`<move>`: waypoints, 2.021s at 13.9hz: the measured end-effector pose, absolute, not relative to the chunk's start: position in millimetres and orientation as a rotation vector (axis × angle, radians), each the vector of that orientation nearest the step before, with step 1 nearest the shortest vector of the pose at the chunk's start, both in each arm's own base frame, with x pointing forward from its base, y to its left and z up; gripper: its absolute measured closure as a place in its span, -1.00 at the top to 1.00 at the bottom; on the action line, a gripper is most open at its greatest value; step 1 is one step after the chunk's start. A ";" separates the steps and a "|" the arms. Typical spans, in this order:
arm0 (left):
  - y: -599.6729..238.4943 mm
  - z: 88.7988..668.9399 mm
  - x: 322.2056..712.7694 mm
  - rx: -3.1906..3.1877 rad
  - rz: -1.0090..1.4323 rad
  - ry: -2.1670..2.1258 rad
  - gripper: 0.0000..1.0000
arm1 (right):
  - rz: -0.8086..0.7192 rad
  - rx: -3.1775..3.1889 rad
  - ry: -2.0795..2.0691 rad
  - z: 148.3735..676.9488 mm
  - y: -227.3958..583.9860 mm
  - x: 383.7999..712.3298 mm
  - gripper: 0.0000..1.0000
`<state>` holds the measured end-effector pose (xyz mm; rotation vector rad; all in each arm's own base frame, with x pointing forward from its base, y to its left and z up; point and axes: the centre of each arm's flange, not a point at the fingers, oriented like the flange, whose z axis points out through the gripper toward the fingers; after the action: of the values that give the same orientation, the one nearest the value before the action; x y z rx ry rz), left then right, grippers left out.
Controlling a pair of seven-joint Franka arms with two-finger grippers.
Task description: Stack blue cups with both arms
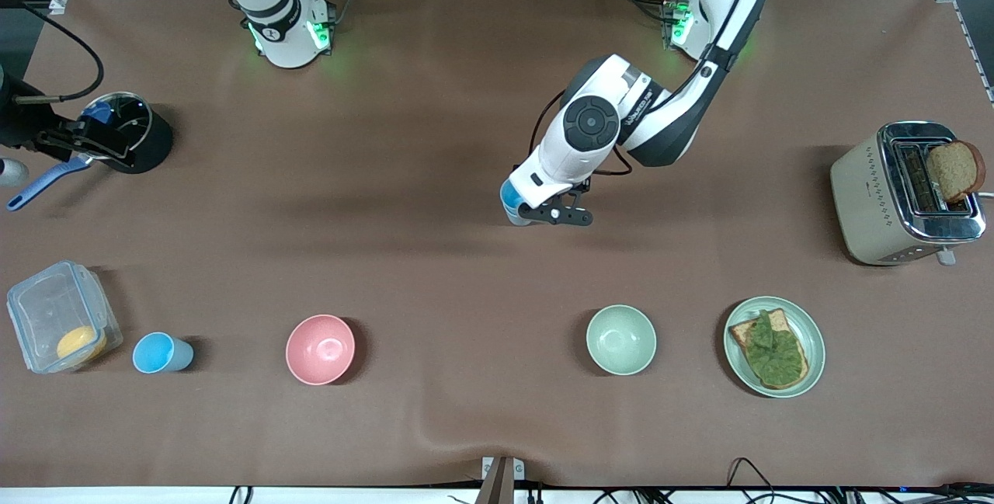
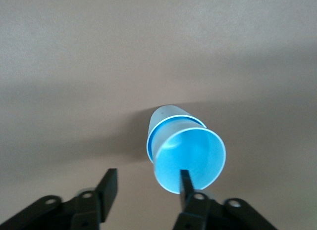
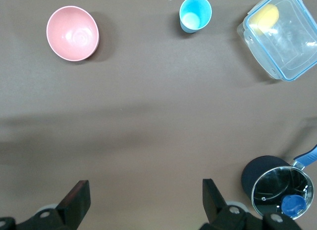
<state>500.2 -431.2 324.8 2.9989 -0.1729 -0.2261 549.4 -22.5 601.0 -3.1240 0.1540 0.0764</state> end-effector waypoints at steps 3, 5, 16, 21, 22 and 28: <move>-423.6 343.9 512.6 2.989 -0.173 -0.145 0.92 | 0.078 -3.124 0.153 601.1 -22.1 549.3 1.00; -404.5 370.6 524.8 2.987 -0.117 -0.100 1.00 | 0.078 -3.124 0.152 601.1 -21.6 549.3 1.00; -149.3 524.7 532.0 3.050 -0.083 -0.094 1.00 | 0.078 -3.124 0.149 601.1 -20.5 549.3 1.00; -91.4 569.4 514.9 3.131 -0.023 -0.195 1.00 | 0.078 -3.124 0.149 601.1 -20.5 549.3 1.00; -85.6 576.4 512.0 3.150 -0.005 -0.192 1.00 | 0.078 -3.124 0.149 601.1 -20.5 549.3 1.00; -51.8 608.7 496.0 3.173 -0.041 -0.123 1.00 | 0.078 -3.124 0.149 601.1 -20.5 549.3 1.00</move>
<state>496.0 -51.8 608.7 3.1731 -0.1231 -0.0405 549.3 -20.5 601.1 -3.1239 0.1487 0.0779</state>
